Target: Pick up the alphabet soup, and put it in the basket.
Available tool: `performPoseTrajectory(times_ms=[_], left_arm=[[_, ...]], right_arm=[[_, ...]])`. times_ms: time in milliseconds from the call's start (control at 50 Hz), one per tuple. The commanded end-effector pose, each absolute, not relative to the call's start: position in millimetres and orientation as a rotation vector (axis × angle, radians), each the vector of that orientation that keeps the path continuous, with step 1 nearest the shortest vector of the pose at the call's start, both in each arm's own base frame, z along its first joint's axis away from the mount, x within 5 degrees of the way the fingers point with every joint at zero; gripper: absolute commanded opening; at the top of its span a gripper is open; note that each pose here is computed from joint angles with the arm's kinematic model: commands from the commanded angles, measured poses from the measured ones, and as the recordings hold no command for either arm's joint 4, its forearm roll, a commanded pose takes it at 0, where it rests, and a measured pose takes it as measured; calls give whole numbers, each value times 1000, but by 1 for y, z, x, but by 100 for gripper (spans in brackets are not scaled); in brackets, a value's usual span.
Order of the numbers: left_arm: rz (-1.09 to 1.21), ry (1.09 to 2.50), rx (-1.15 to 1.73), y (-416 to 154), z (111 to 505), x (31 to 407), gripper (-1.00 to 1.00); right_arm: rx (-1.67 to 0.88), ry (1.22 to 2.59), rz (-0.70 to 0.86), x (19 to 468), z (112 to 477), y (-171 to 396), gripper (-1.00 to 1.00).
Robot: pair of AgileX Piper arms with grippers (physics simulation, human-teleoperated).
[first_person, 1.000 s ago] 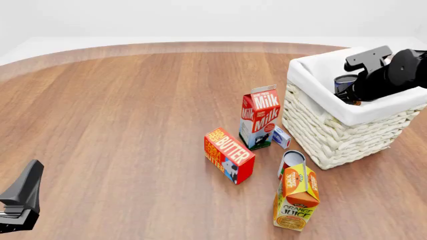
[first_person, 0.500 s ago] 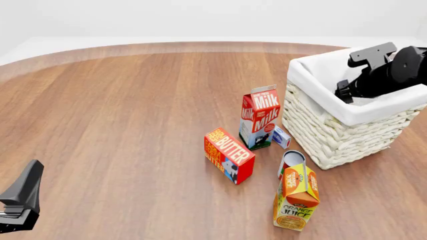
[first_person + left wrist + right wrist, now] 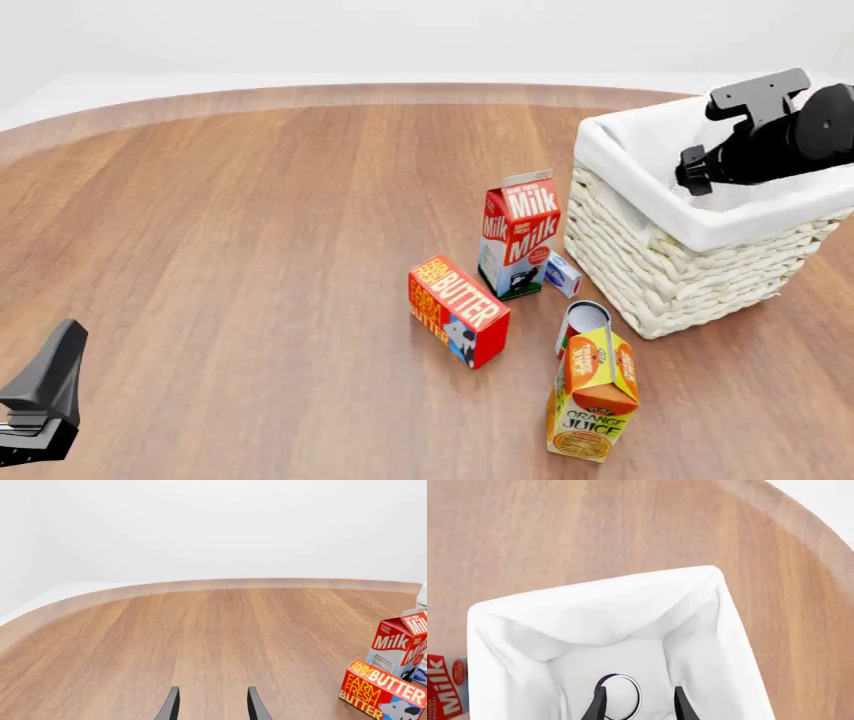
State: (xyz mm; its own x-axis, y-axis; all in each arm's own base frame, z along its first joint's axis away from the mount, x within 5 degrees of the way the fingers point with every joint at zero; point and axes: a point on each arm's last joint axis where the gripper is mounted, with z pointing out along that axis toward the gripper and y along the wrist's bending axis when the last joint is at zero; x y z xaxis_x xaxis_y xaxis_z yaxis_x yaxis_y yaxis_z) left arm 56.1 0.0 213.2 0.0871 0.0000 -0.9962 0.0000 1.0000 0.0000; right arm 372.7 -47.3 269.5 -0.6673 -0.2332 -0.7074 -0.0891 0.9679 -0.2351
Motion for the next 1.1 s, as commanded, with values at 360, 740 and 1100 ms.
performPoseTrajectory(times_ms=[360,740,1100], left_arm=[[0,1484,0,0,213,56,100],[0,1484,0,0,213,56,100],[0,1484,0,0,213,56,100]], right_arm=[[-210,2142,-249,333,307,-39,100],[-210,2074,-236,302,317,-28,100],[-203,2000,-256,268,328,-27,100]])
